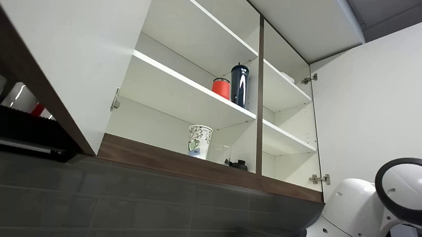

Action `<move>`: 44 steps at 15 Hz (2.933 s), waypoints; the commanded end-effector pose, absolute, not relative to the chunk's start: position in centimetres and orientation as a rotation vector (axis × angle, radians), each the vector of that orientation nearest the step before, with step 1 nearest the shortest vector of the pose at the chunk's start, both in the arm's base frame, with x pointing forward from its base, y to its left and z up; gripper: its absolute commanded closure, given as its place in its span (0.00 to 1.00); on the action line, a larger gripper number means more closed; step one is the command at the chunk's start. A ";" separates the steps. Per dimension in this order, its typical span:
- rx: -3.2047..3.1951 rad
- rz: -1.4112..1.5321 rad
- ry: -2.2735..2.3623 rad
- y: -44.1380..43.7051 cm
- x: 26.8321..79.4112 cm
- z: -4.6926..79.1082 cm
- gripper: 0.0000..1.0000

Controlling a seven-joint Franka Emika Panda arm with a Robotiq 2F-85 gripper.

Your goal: Put the chopsticks in the cup, then put the bowl in the top cabinet

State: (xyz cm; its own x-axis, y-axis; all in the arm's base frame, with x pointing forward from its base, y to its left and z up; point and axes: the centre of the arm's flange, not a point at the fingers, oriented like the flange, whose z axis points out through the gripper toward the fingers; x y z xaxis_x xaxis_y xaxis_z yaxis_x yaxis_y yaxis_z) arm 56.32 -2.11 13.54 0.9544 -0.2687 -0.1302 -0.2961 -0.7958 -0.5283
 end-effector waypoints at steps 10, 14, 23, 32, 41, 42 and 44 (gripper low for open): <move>-2.520 0.024 0.405 -2.8 56.2 12.7 1.00; -2.526 0.014 0.380 -3.1 56.2 12.7 0.99; -2.570 -0.101 0.312 -4.5 55.6 14.6 1.00; -2.550 -0.121 0.161 -6.1 54.9 18.1 1.00; -2.515 0.001 0.062 -5.6 51.5 23.6 1.00; -2.525 0.019 0.060 -5.7 51.2 24.2 1.00; -2.545 0.041 0.047 -5.6 50.4 25.4 1.00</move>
State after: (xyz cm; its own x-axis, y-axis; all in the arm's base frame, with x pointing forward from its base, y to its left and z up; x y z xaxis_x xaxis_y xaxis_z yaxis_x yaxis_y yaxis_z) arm 52.62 -5.94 23.01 0.9989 -0.0463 -0.0072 -0.0418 -0.8104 -0.5844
